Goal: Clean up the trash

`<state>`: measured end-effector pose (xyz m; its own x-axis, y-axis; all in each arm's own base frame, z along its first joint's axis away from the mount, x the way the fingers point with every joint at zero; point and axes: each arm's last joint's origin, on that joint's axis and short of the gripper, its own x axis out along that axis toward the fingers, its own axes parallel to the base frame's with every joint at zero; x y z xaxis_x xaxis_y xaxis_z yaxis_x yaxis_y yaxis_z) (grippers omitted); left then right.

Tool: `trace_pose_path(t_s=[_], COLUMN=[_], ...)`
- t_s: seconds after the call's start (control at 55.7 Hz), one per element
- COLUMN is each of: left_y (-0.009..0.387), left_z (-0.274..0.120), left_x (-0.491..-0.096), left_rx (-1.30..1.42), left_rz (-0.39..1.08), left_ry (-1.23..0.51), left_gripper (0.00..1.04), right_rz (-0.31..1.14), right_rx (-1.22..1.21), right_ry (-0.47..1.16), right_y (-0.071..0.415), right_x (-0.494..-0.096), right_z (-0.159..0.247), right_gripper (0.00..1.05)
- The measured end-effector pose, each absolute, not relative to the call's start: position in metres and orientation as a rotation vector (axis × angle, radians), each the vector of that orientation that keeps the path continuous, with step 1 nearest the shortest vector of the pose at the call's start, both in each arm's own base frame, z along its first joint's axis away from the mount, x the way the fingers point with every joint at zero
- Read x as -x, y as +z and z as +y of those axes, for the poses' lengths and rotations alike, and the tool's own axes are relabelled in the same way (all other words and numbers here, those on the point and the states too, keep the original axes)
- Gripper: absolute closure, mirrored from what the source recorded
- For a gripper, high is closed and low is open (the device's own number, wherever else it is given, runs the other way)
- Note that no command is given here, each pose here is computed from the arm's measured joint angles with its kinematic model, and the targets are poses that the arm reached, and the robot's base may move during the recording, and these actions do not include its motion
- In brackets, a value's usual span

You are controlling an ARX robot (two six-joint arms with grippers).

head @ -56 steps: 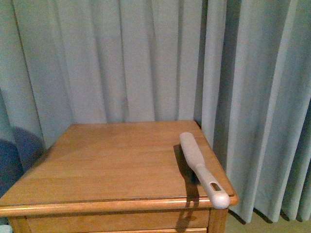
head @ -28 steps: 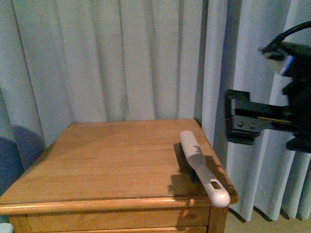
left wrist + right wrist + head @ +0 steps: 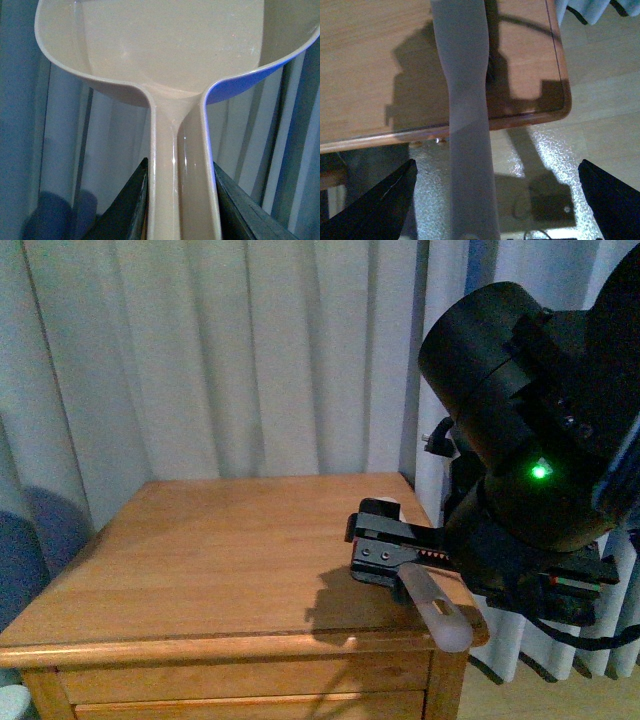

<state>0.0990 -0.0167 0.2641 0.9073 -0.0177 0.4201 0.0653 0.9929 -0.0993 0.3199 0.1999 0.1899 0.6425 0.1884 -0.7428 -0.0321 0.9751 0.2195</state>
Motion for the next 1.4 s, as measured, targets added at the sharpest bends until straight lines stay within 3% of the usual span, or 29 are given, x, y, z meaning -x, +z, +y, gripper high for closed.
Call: trace_pose_path(t_s=[0.198,0.737,0.898,1.078,1.275,1.401], left_y=[0.264,0.264,0.264,0.264,0.264,0.264], left_z=[-0.017,-0.017,-0.017,-0.017,-0.017,-0.017], left_x=[-0.099,-0.099,-0.099,-0.099,-0.099,-0.099], left_rx=[0.112,0.112,0.112,0.112,0.112,0.112], left_rz=[-0.432,-0.432,-0.432,-0.432,-0.432,-0.432], left_ry=[-0.043,-0.043,-0.043,-0.043,-0.043,-0.043], left_gripper=[0.76,0.76,0.76,0.76,0.76,0.76], right_rz=[0.9,0.864,0.732,0.46,0.089,-0.04], right_rx=[-0.197,-0.26,-0.245,-0.205,-0.081,-0.027], right_ry=[0.125,0.13,0.184,0.26,0.296,0.276], right_y=[0.175,0.179,0.199,0.241,0.286,0.293], right_x=[-0.329,-0.342,-0.336,-0.311,-0.248,-0.21], right_z=[0.207,0.199,0.189,0.174,0.142,0.119], right_gripper=[0.11,0.82,0.83,0.83,0.83,0.83])
